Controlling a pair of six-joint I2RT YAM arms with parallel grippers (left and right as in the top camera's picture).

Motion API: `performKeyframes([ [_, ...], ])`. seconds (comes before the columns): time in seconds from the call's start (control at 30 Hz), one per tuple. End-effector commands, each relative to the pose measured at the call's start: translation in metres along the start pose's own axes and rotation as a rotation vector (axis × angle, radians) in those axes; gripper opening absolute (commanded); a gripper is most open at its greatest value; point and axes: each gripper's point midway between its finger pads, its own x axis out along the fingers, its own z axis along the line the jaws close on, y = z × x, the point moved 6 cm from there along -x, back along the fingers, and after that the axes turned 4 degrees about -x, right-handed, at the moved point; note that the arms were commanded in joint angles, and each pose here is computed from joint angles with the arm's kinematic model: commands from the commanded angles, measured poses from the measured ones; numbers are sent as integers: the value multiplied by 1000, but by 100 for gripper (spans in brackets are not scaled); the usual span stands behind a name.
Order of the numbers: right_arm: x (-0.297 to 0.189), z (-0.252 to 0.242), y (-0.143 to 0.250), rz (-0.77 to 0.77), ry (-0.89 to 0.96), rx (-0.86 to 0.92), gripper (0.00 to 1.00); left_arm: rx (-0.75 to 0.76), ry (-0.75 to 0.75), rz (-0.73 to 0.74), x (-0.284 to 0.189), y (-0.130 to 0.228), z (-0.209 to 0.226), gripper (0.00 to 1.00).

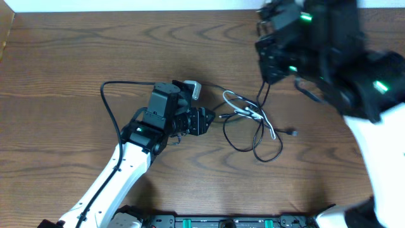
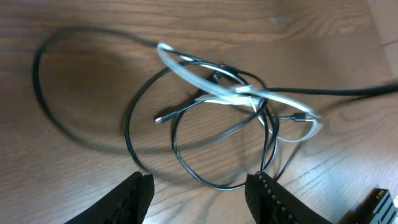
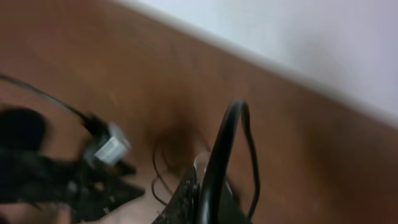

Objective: Untangle cables

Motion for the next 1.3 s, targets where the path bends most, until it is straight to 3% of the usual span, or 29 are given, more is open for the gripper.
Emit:
performKeyframes([
  [0.0, 28, -4, 11, 105, 9, 26, 68, 48, 42, 0, 2, 0, -11, 54],
  [0.03, 36, -5, 15, 138, 7, 29, 95, 53, 46, 1, 2, 1, -13, 54],
  [0.07, 42, -5, 19, 165, 5, 31, 99, 56, 48, 4, 3, 2, -14, 54],
  [0.23, 70, -9, 39, 311, 16, 44, 99, 73, 60, 17, 5, 6, -20, 53],
  [0.4, 86, -56, 74, 502, 395, 268, 99, 67, 55, 30, 5, 8, -19, 52],
  [0.47, 92, -65, 87, 577, 451, 318, 99, 62, 46, 41, 5, 10, -18, 52],
  [0.6, 113, -61, 114, 761, 375, 330, 99, 55, 39, 48, 4, 11, -16, 52],
  [0.73, 144, -36, 148, 967, 88, 200, 99, 31, 22, 39, 2, 8, -8, 52],
  [0.87, 166, -28, 188, 1093, 61, 179, 99, -8, -13, 75, -1, 14, 2, 52],
  [1.07, 182, -22, 236, 1195, 76, 210, 67, -1, -29, 102, -3, 19, 7, 53],
  [1.1, 186, -20, 251, 1221, 69, 227, 51, -1, -29, 101, -3, 19, 7, 52],
  [1.13, 187, -18, 257, 1229, 53, 238, 47, -1, -29, 101, -3, 19, 7, 52],
  [1.27, 196, -11, 274, 1229, 7, 270, 42, -1, -29, 101, -3, 19, 7, 52],
])
